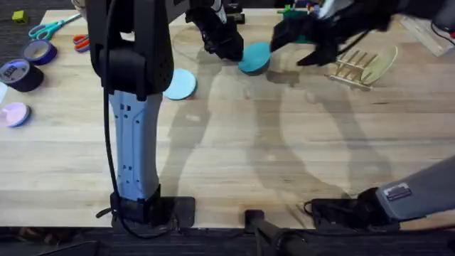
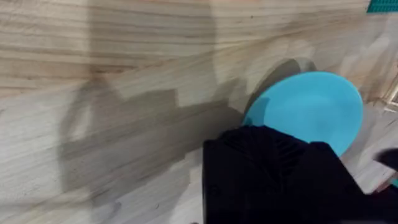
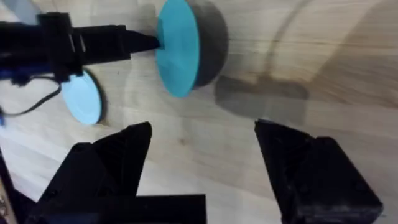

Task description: Pick up the plates from the table one by one and place each into a slot on the dish rack.

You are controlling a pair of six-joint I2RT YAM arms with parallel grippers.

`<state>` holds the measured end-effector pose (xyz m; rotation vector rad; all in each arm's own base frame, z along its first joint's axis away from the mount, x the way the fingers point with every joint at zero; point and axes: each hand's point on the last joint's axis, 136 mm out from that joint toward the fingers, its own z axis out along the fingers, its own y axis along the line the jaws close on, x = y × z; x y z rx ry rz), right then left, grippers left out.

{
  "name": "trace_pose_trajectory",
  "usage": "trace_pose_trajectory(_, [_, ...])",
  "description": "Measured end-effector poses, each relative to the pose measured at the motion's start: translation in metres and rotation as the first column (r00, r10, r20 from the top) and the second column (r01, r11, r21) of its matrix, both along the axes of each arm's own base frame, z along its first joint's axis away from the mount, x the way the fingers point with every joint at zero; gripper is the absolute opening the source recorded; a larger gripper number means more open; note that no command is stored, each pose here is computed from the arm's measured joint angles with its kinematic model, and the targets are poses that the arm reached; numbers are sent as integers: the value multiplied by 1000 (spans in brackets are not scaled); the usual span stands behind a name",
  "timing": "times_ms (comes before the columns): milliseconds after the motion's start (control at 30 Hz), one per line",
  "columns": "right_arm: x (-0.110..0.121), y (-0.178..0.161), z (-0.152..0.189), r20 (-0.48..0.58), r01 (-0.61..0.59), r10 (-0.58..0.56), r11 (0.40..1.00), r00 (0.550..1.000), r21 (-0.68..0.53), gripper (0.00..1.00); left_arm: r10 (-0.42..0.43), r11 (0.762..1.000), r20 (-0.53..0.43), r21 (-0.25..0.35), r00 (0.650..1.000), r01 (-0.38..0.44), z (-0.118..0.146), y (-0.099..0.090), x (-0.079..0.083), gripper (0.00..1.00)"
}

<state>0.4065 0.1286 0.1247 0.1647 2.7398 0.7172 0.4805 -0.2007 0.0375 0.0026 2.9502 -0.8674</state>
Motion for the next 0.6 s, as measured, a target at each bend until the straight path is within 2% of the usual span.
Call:
trace_pose_trajectory(300, [21, 50, -52, -32, -18, 20, 998, 999, 53, 994, 0, 1000, 0, 0, 1000, 0, 0, 0, 0, 40])
trace_pose_trajectory(600, [46, 61, -58, 51, -14, 10, 996, 999, 83, 995, 0, 1000, 0, 0, 1000, 0, 0, 0, 0, 41])
